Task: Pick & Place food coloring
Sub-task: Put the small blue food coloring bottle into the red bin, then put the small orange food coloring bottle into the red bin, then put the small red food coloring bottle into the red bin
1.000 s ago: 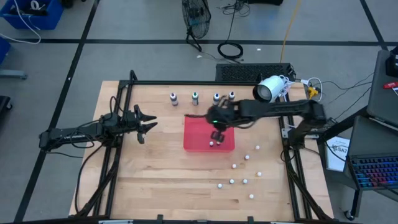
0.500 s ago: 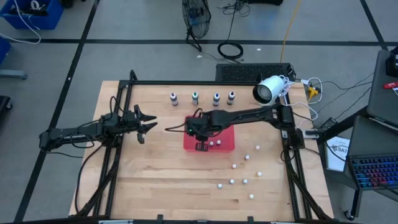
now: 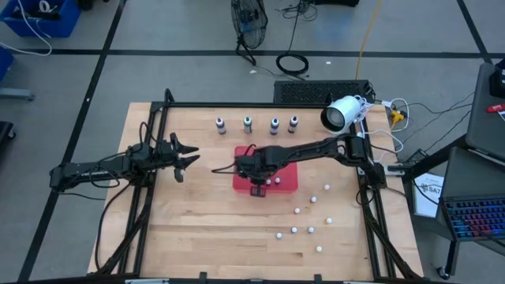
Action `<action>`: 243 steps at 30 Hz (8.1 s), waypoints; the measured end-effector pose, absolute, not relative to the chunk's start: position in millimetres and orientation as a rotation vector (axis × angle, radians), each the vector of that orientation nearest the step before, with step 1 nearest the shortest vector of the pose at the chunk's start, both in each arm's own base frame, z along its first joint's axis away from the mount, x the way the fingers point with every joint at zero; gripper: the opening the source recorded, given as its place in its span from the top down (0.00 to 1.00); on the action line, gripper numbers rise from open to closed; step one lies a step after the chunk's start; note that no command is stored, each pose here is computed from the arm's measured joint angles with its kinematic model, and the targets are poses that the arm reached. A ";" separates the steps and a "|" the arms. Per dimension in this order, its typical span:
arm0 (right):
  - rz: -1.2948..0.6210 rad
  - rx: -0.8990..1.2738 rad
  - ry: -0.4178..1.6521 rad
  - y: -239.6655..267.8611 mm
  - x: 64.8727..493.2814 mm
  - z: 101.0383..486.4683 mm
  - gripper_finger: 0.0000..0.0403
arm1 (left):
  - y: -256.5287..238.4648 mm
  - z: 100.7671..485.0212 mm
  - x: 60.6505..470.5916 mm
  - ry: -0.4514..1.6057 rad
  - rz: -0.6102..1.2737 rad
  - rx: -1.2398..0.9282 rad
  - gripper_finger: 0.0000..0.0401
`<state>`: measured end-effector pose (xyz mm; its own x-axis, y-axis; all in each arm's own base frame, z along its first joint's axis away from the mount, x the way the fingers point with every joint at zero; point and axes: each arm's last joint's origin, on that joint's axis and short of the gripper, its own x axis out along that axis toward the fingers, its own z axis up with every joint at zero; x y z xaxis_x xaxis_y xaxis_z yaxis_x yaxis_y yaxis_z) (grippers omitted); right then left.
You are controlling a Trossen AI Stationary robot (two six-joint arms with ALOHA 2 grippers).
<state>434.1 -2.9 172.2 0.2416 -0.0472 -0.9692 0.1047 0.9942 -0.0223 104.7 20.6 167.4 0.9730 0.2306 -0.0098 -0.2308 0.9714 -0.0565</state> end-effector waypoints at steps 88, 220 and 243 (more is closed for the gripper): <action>-0.727 0.682 1.408 35.9 181.0 162.0 0.64 | 20.6 167.4 104.7 0.003 0.233 -0.057 0.66; -0.538 0.674 1.469 68.8 230.2 160.2 0.58 | 20.6 167.4 104.7 0.003 0.233 -0.057 0.66; -0.532 0.685 1.445 65.1 231.5 156.3 0.74 | 20.6 167.3 104.7 0.004 0.233 -0.057 0.66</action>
<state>231.5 65.1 156.3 0.0696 0.0748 -0.9948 0.7022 0.7046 0.1021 104.7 20.6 167.3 0.9731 0.2302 -0.0101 -0.2304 0.9715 -0.0565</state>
